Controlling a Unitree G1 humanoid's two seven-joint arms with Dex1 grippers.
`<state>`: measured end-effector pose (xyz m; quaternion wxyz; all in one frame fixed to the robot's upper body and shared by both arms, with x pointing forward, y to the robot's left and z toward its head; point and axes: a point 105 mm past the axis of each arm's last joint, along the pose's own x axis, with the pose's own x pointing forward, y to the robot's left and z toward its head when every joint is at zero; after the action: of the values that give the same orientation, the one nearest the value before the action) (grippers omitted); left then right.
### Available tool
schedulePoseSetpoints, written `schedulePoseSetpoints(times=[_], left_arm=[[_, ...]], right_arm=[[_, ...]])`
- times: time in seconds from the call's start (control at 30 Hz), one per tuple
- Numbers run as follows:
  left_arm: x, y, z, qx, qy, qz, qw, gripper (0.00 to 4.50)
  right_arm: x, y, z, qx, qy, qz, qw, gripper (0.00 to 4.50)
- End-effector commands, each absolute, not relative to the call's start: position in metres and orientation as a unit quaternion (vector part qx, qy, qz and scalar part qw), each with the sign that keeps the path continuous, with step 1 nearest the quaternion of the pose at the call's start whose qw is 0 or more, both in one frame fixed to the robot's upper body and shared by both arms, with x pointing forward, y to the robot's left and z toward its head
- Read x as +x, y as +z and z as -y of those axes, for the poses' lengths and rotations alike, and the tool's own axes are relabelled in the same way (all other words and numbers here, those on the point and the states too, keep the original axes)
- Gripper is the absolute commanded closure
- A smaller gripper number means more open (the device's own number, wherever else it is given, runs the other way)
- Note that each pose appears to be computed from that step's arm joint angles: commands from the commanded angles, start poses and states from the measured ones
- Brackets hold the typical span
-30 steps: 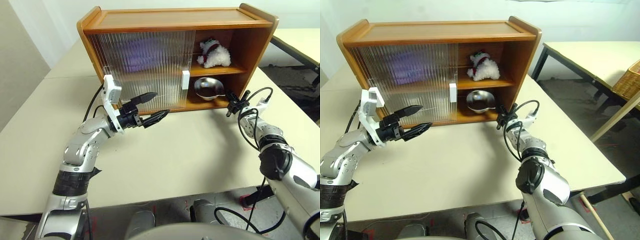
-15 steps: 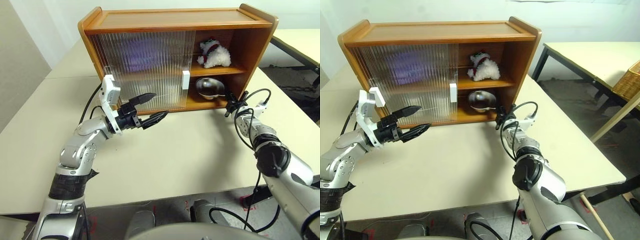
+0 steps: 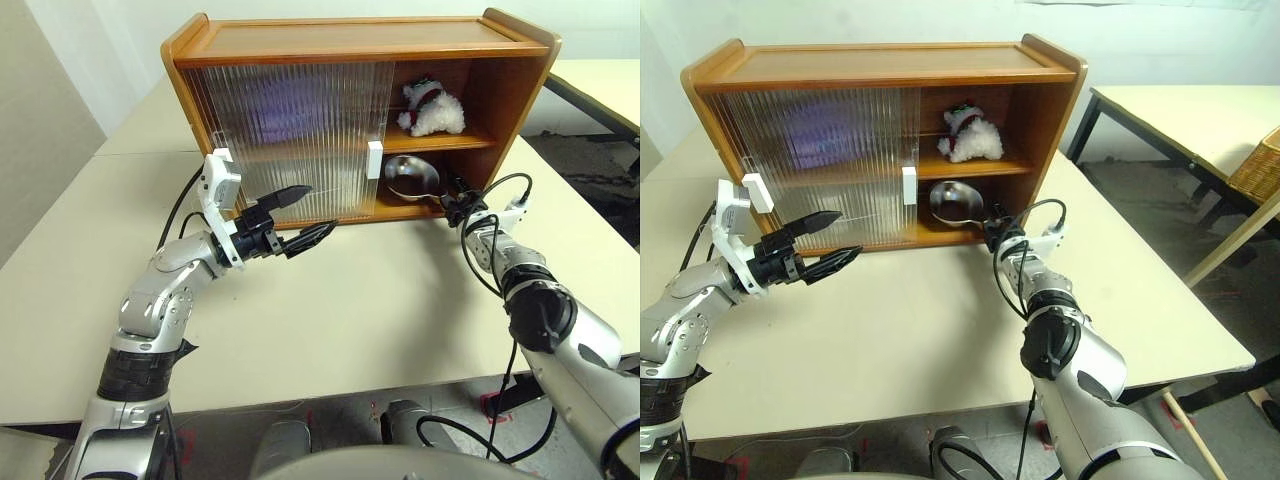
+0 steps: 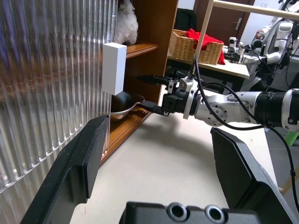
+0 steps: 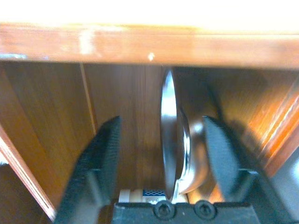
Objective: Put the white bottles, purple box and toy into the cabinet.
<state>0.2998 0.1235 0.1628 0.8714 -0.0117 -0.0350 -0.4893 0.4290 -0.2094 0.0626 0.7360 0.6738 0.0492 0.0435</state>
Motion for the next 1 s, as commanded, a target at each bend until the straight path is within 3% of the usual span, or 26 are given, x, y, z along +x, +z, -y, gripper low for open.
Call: schedulePoseSetpoints(times=[0.03,0.33,0.47,0.57,0.8,0.93,1.0], left_arm=[[0.298,0.162,-0.120,-0.012,-0.494,0.035,0.868,0.00],[0.298,0.156,-0.115,-0.018,-0.506,0.031,0.862,0.00],[0.300,0.155,-0.115,-0.019,-0.507,0.031,0.861,0.00],[0.300,0.153,-0.115,-0.019,-0.508,0.030,0.861,0.00],[0.302,0.150,-0.118,-0.021,-0.507,0.029,0.861,0.00],[0.303,0.147,-0.120,-0.021,-0.506,0.026,0.862,0.00],[0.304,0.147,-0.121,-0.020,-0.505,0.025,0.863,0.00]], right_arm=[[0.429,0.064,0.213,0.664,0.048,-0.045,0.745,0.06],[0.419,0.065,0.229,0.664,0.065,-0.031,0.745,0.06],[0.410,0.065,0.223,0.648,0.117,-0.050,0.751,0.06],[0.398,0.069,0.219,0.596,0.177,-0.069,0.780,0.06],[0.366,0.094,0.205,0.396,0.249,-0.058,0.882,0.06],[0.343,0.103,0.185,0.158,0.293,-0.049,0.942,0.06],[0.335,0.102,0.176,0.055,0.308,-0.042,0.949,0.06]])
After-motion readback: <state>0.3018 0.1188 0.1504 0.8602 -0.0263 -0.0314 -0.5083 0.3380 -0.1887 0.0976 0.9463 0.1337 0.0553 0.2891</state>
